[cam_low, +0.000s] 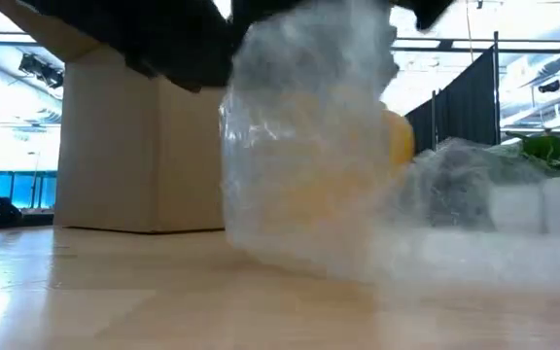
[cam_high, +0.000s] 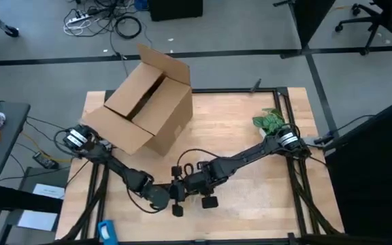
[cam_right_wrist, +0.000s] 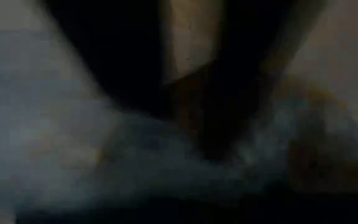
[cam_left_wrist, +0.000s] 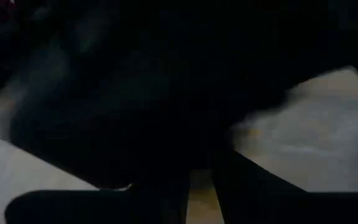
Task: Wrap mug
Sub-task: Wrap the yellow mug with the bubble wrap
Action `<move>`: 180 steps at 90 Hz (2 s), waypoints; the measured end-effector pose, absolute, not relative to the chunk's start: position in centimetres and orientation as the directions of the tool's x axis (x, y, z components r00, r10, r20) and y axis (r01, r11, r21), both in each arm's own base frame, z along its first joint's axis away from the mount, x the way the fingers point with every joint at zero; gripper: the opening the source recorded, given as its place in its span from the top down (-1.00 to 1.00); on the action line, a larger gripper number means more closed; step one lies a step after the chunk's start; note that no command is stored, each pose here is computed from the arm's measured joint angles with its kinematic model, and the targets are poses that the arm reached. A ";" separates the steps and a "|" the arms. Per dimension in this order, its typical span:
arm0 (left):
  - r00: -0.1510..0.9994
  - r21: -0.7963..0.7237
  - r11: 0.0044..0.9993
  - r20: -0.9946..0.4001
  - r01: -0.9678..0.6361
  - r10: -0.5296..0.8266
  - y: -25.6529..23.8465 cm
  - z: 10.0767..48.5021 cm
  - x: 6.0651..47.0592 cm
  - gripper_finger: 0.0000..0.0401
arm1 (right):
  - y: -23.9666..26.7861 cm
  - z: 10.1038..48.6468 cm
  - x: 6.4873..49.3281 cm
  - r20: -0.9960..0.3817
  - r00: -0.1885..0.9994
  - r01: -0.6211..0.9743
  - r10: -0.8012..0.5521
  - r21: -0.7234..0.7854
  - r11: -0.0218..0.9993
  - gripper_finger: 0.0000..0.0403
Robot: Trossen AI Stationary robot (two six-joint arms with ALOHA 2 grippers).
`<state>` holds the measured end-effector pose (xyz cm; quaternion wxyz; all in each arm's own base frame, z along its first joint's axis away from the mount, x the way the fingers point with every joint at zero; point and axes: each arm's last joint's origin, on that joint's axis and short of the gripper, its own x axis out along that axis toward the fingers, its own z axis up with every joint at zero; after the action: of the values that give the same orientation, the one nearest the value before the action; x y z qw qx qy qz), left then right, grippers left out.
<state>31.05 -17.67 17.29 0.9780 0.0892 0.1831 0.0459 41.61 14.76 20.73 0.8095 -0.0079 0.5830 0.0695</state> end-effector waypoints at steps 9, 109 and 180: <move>0.935 0.181 0.981 -0.334 -0.062 0.121 -17.7 17.4 31.2 0.76 | 15.3 21.8 41.5 -0.947 0.310 -0.115 0.090 0.057 0.992 0.90; 0.931 0.191 0.982 -0.357 -0.004 0.073 -18.1 17.7 30.7 0.76 | 15.3 20.0 41.3 -0.964 0.262 -0.168 0.047 0.003 0.986 0.90; 0.927 0.188 0.982 -0.367 -0.010 0.080 -18.2 18.1 30.8 0.76 | 15.8 28.4 41.6 -0.942 0.332 -0.215 0.057 -0.017 0.976 0.90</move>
<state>30.80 -18.25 18.07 0.9773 0.0915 0.1897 0.0229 41.59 15.78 28.41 0.8130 -0.0693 0.5720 0.0837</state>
